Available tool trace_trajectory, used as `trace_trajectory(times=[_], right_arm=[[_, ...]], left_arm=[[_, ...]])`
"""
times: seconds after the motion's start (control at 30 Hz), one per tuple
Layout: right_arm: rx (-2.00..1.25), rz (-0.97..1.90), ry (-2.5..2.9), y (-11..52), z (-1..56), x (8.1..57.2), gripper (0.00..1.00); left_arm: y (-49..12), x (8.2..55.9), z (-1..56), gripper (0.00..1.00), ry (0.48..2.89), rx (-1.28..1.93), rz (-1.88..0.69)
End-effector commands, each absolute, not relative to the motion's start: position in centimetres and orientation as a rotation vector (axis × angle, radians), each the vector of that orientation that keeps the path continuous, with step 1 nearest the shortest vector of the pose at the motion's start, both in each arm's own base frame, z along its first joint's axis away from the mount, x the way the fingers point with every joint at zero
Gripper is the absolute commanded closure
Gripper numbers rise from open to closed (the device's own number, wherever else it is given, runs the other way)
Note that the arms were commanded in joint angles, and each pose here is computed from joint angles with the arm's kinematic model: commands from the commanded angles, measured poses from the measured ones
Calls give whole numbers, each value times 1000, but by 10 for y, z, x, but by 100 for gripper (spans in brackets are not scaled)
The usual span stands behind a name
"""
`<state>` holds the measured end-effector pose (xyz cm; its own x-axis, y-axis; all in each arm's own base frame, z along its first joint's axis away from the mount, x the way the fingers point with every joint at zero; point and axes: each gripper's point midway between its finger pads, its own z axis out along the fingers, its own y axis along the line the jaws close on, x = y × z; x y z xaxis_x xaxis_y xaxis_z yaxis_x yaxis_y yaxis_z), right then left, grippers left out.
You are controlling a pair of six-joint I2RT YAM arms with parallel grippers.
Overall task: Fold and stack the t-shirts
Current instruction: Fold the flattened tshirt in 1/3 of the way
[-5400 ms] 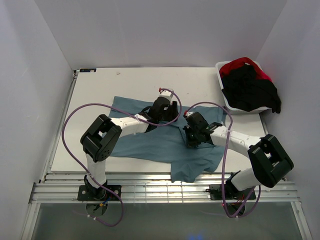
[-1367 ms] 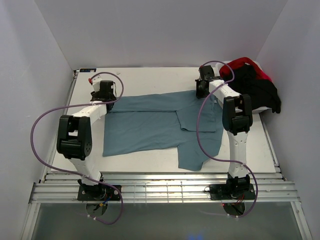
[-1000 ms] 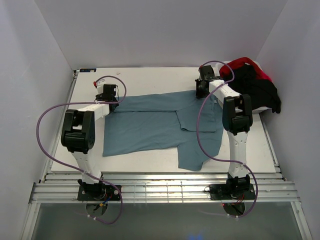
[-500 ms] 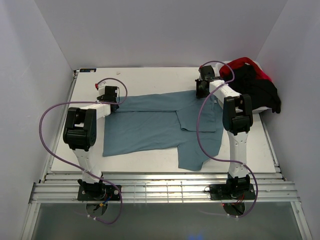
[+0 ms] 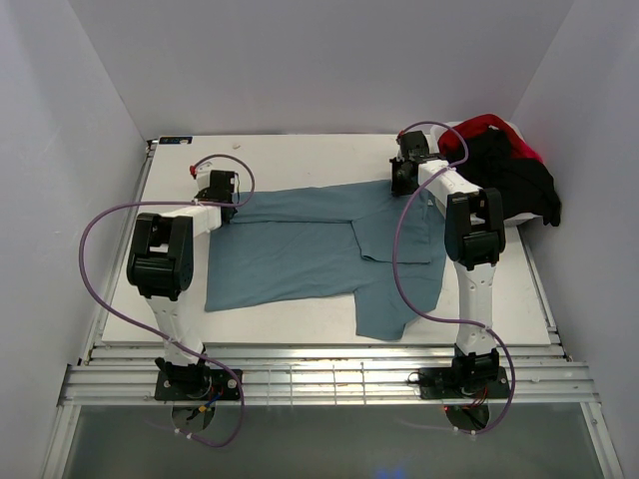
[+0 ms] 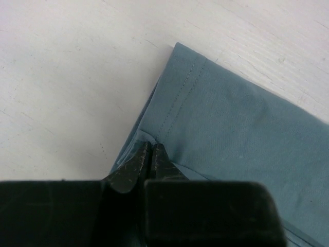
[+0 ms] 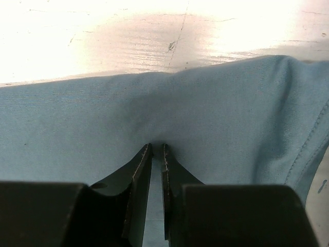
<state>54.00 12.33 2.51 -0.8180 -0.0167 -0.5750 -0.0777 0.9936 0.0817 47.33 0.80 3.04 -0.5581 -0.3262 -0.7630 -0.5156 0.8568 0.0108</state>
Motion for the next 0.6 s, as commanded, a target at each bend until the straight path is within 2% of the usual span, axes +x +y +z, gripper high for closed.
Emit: trace_trajectory(times=[0.0,0.3,0.57], right_arm=[[-67,87,2640,109,-13,517,81],[-67,83,2652,108,-17,516,81],[-72,93,2661,110,-19,514,81]], left_arm=[[10,463,36,94,2217,-628,291],[7,420,67,96,2152,-678,228],[0,413,98,95,2072,-644,146]])
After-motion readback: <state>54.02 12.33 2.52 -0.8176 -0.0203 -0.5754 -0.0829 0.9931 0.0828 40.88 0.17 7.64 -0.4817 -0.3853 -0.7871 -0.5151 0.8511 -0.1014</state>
